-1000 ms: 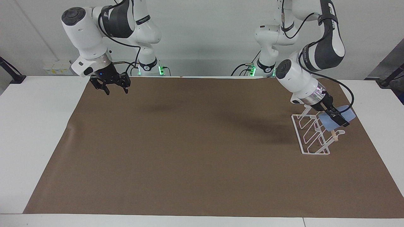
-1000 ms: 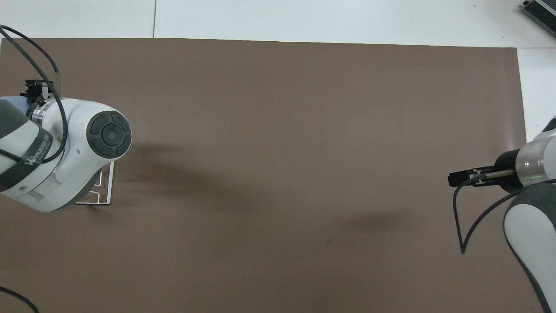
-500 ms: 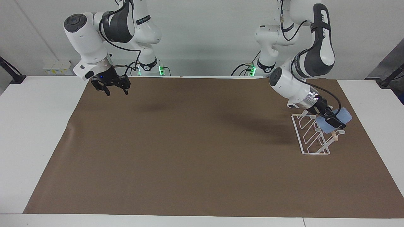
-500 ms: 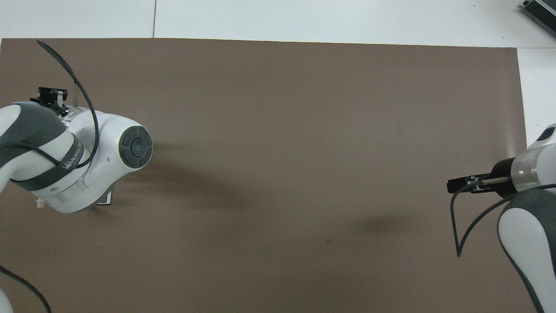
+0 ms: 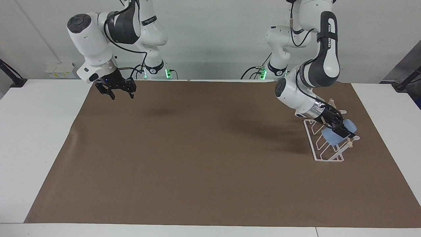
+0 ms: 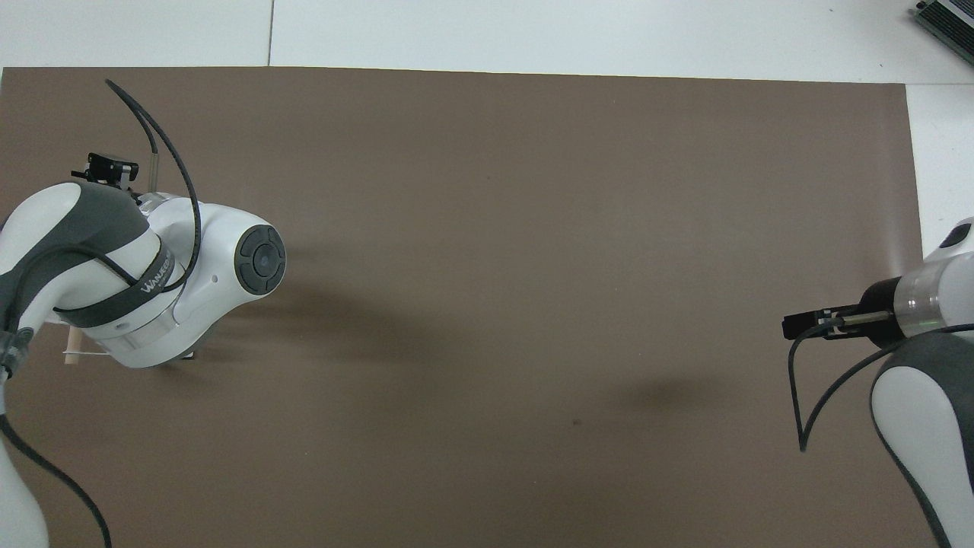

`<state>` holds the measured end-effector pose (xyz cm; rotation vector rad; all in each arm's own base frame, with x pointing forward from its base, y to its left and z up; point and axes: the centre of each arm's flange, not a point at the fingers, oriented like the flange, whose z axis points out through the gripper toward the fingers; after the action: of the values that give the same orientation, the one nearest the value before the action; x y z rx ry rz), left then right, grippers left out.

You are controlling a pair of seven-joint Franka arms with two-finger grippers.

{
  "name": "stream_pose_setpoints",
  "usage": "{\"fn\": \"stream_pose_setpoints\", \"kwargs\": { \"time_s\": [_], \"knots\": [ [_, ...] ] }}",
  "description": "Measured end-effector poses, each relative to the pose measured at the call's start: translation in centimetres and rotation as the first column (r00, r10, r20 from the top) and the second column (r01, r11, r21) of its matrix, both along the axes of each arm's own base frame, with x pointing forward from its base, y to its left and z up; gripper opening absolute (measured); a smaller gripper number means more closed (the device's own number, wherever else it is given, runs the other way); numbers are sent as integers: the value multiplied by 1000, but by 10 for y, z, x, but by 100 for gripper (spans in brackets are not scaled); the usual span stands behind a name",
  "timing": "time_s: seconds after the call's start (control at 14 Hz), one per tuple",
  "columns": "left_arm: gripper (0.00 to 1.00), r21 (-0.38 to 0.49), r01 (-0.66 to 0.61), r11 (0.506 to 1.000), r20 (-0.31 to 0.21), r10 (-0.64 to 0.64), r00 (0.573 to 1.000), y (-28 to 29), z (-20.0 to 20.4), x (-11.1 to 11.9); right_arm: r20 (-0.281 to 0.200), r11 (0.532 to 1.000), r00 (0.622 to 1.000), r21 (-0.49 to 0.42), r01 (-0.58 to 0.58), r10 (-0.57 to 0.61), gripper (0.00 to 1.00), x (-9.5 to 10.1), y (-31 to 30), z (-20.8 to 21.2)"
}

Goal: Hang cup on cup holder

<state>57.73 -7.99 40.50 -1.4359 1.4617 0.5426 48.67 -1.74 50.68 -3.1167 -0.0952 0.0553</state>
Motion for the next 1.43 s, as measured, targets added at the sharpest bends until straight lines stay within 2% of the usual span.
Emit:
{"fn": "stream_pose_setpoints", "kwargs": {
  "time_s": [0.29,0.43,0.64,0.79,0.93,1.14,1.29,1.43],
  "knots": [
    [100,-2,-2,1000,5,2,1000,0,1,0,-2,1000,1000,-2,-5,5,85,-1,3,-1],
    [100,-24,-19,1000,28,20,999,0,7,0,-13,1000,1000,-1,-4,4,85,-3,3,-6],
    [100,-129,-87,988,57,95,994,1,30,-3,-16,1000,1000,-1,-4,4,86,-4,3,-8],
    [100,-214,-200,956,69,219,973,6,55,-8,-17,1000,1000,-1,-4,4,87,-4,3,-8],
    [100,-323,-308,895,55,342,938,7,81,-10,-17,1000,1000,-1,-4,4,87,-4,3,-8],
    [100,-439,-375,816,42,436,899,17,113,-9,-16,1000,1000,-1,-4,4,87,-4,3,-8],
    [100,-556,-425,714,6,515,857,31,134,-10,-16,1000,1000,-1,-4,4,87,-4,3,-8],
    [100,-679,-481,555,-70,603,795,58,155,-12,-16,1000,1000,-1,-4,4,87,-4,3,-8]
  ]
}}
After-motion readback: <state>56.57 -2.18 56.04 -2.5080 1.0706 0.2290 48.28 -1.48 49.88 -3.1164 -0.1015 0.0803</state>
